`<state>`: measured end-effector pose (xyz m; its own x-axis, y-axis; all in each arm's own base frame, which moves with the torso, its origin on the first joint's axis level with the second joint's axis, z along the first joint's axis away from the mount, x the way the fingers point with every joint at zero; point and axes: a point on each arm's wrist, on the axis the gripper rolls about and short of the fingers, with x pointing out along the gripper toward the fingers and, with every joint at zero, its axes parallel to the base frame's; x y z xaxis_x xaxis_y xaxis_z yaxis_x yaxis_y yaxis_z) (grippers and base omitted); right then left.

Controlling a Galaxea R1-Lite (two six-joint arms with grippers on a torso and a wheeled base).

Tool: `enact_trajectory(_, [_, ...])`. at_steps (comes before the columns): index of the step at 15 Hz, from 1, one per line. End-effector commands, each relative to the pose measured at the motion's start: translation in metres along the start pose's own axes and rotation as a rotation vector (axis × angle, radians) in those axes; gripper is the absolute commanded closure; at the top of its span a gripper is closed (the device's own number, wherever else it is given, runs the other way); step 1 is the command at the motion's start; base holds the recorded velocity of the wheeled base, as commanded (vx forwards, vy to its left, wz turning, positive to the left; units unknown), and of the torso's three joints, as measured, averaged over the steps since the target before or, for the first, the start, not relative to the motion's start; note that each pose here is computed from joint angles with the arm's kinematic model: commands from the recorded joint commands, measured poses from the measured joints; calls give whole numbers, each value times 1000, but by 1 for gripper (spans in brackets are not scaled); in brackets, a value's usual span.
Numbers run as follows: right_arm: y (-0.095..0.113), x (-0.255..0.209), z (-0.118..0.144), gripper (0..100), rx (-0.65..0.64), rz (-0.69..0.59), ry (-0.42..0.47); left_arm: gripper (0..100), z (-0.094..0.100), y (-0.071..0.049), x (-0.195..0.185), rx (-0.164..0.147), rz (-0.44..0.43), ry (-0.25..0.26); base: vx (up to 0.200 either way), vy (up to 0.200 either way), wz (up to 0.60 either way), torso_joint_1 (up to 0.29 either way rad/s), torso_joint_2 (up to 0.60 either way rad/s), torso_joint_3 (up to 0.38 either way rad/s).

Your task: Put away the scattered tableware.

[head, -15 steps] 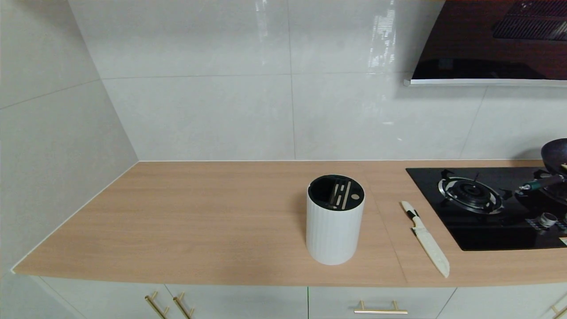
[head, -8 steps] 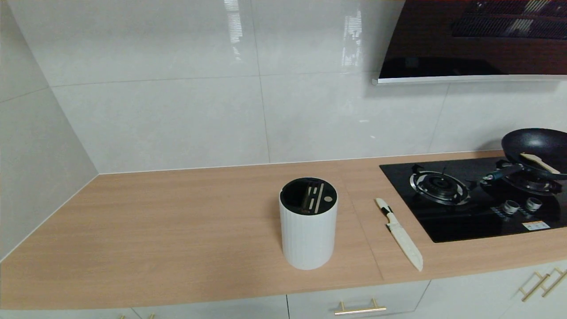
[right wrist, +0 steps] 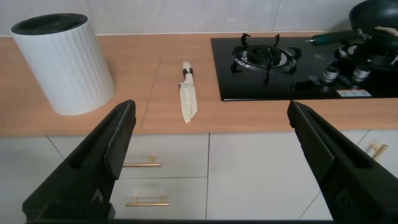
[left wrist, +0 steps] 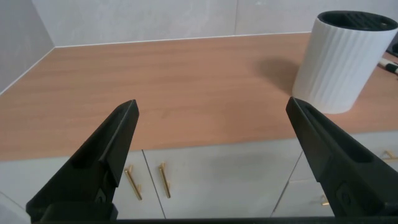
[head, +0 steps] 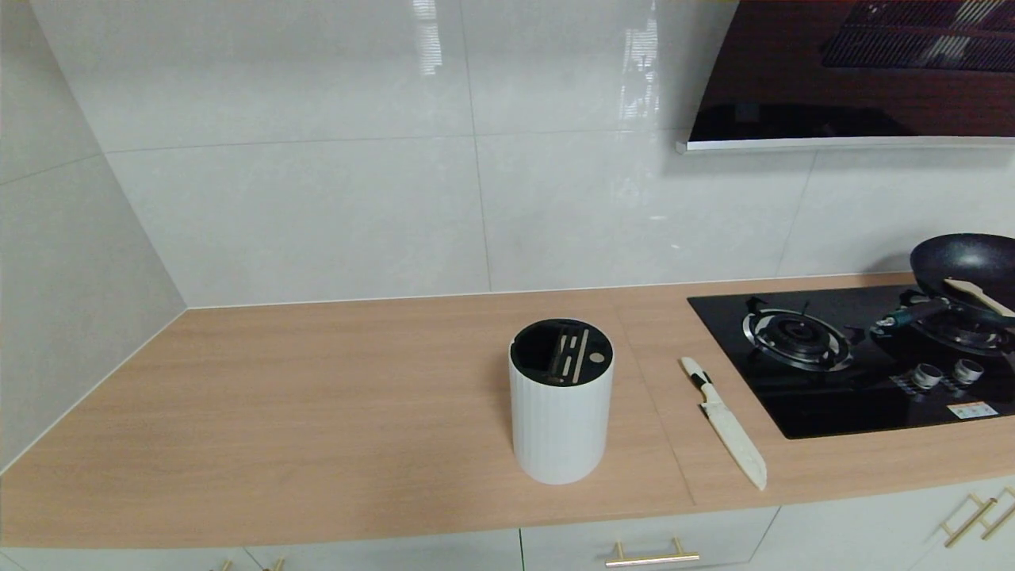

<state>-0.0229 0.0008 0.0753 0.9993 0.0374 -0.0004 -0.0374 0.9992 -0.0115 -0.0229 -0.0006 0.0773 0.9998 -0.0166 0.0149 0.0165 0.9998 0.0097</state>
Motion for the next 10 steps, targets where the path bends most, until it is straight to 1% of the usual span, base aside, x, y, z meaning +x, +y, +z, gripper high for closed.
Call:
enact_trajectory(1, [0, 0, 0, 0, -2, 1, 1, 0, 0, 0, 0, 0, 0, 1, 0, 0, 0, 0, 0, 0])
enact_trajectory(5, [0, 0, 0, 0, -4, 1, 1, 0, 0, 0, 0, 0, 0, 1, 0, 0, 0, 0, 0, 0])
enact_trajectory(7, [-1, 0, 0, 0, -5, -31, 0, 0, 0, 0, 0, 0, 1, 1, 0, 0, 0, 0, 0, 0])
enact_trajectory(8, [-1, -1, 7, 0, -4, -47, -40, 0, 0, 0, 0, 0, 1, 0, 0, 0, 0, 0, 0, 0])
enact_trajectory(9, [-1, -12, 46, 0, 17, -24, -178, 0, 0, 0, 0, -2, 0, 0, 0, 0, 0, 0, 0, 0])
enact_trajectory(10, [-2, -13, 75, 0, 37, 4, -175, 0, 0, 0, 0, 0, 1, 1, 0, 0, 0, 0, 0, 0])
